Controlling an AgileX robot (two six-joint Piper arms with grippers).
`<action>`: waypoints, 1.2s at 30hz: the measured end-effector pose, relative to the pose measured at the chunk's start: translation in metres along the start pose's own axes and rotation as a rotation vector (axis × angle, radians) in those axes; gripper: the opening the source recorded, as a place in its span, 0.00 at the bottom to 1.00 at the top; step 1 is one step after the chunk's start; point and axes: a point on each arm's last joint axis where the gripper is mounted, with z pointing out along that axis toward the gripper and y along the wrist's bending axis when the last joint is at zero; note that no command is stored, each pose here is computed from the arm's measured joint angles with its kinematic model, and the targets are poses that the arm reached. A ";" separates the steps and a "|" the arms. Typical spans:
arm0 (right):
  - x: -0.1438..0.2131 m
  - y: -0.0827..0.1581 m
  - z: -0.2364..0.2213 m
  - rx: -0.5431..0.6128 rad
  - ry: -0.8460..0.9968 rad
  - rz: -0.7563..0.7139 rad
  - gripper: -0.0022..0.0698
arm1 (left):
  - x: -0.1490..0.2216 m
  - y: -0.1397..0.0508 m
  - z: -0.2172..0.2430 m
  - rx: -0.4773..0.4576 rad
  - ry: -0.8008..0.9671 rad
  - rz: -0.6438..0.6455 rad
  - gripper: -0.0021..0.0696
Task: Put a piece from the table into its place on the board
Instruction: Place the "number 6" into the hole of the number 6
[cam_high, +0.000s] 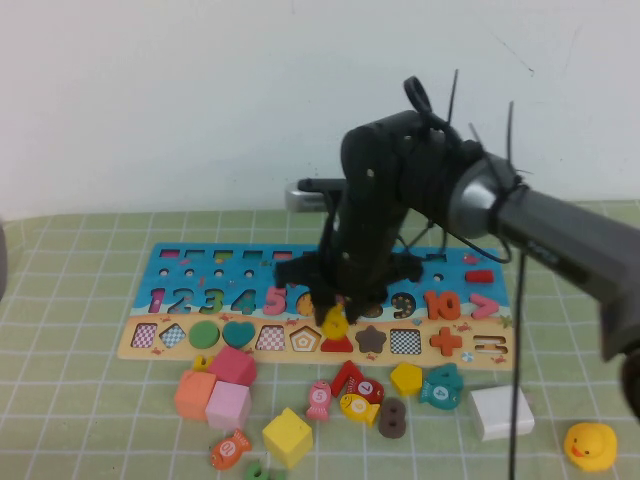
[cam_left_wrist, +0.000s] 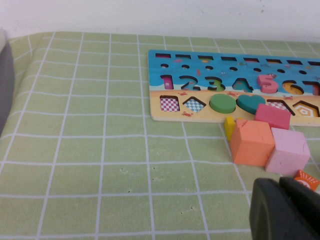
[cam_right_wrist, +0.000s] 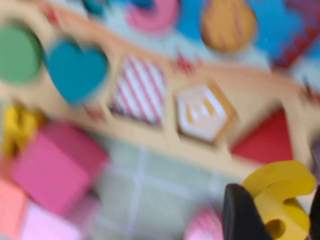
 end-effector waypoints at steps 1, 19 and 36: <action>-0.005 0.002 0.003 -0.007 -0.013 -0.002 0.40 | 0.000 0.000 0.000 0.000 0.000 0.000 0.03; -0.036 0.012 0.051 -0.057 -0.091 0.038 0.40 | 0.000 0.000 0.000 0.001 0.000 -0.002 0.03; -0.044 0.007 0.050 -0.047 -0.157 0.059 0.40 | 0.000 0.000 0.000 0.001 0.000 -0.002 0.03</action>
